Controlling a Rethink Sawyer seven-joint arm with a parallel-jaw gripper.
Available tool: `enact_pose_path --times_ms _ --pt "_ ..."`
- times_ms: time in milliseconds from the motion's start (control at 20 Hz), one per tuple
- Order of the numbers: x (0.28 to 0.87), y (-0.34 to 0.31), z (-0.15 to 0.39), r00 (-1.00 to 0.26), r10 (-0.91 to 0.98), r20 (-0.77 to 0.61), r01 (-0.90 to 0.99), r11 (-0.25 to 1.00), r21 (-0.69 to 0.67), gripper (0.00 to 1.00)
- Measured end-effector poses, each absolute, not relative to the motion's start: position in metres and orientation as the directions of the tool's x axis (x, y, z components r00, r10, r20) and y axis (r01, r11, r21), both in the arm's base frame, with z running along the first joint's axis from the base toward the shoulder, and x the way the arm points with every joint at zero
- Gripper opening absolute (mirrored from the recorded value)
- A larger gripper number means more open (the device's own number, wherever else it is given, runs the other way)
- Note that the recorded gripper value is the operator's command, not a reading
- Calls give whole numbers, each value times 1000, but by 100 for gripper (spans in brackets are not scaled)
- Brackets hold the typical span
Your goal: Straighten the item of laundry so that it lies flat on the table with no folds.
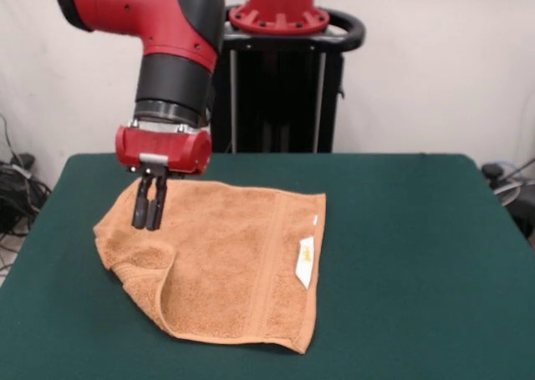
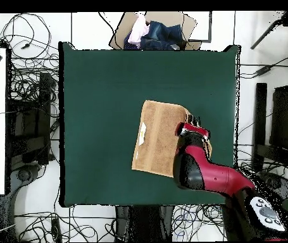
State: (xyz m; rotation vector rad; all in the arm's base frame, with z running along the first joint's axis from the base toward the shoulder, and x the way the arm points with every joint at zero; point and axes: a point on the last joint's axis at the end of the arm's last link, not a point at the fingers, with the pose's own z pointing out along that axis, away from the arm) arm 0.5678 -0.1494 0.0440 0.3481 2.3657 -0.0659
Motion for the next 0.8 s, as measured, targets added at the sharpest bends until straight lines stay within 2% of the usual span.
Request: enact_pose_path --times_ms 800 --pt "544 -115 -20 -727 300 -618 269 952 145 0"
